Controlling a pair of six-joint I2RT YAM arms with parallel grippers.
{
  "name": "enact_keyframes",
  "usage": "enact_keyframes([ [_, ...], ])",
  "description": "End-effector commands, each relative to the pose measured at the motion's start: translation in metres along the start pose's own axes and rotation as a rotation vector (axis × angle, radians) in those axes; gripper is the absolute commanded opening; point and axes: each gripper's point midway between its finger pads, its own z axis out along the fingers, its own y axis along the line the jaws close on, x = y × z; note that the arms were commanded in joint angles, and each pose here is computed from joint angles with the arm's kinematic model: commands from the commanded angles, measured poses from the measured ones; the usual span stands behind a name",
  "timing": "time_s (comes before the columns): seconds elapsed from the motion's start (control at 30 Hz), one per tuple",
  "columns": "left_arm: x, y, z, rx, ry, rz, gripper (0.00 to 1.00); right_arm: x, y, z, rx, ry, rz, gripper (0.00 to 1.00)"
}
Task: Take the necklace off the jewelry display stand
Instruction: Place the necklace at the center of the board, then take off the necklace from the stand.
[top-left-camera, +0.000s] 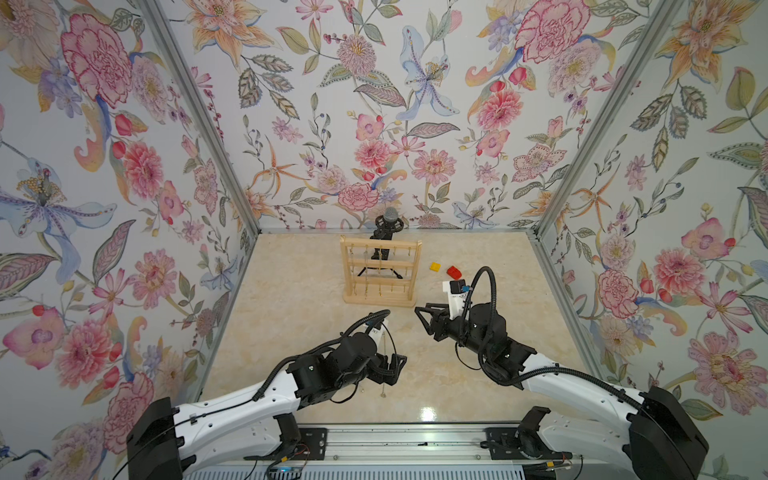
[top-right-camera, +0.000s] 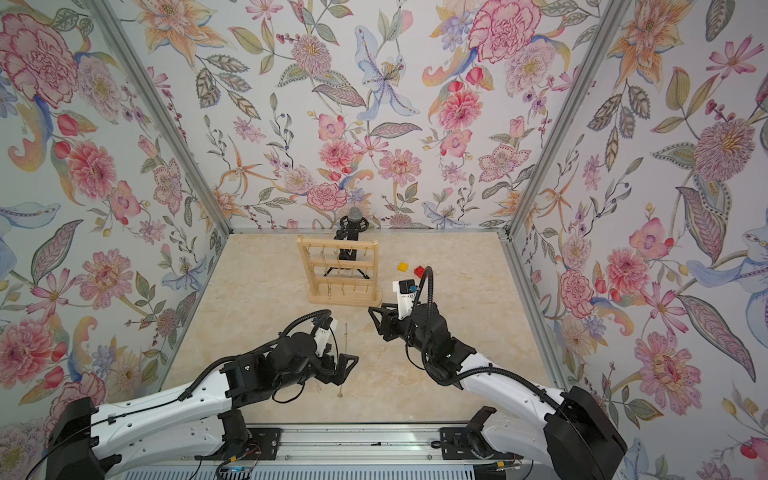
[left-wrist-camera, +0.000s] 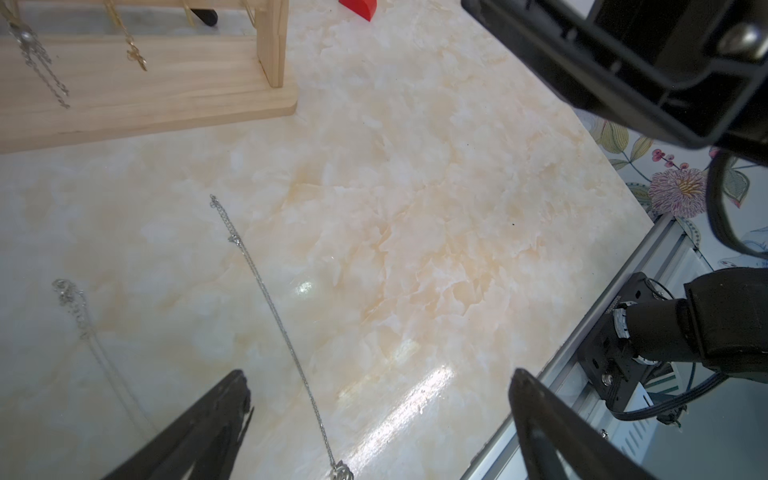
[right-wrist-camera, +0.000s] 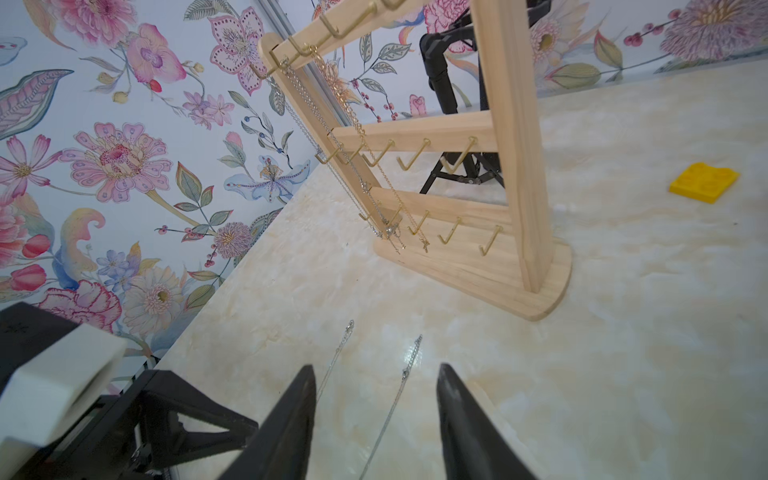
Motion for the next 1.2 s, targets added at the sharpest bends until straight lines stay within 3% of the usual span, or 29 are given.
enact_keyframes([
  [0.0, -0.04, 0.01, -0.014, -0.082, -0.111, 0.07, 0.99, -0.017, -0.005, -0.013, -0.032, -0.056, -0.032, 0.51],
  [0.33, -0.116, 0.028, -0.047, -0.204, -0.368, 0.091, 0.99, -0.056, 0.002, -0.052, -0.227, -0.098, -0.037, 0.6],
  [0.57, -0.146, 0.065, -0.072, -0.353, -0.551, 0.002, 0.99, -0.074, 0.022, -0.051, -0.318, -0.053, -0.033, 0.61],
  [0.7, -0.147, 0.086, -0.08, -0.377, -0.61, -0.047, 0.99, -0.081, 0.024, -0.041, -0.306, -0.047, -0.016, 0.6],
  [0.9, -0.133, 0.111, -0.074, -0.423, -0.558, -0.057, 0.99, -0.081, 0.019, -0.004, -0.116, 0.009, -0.044, 0.52],
  [1.17, -0.1, 0.129, -0.058, -0.431, -0.519, -0.045, 0.99, -0.083, 0.034, 0.048, -0.023, 0.025, -0.068, 0.44],
])
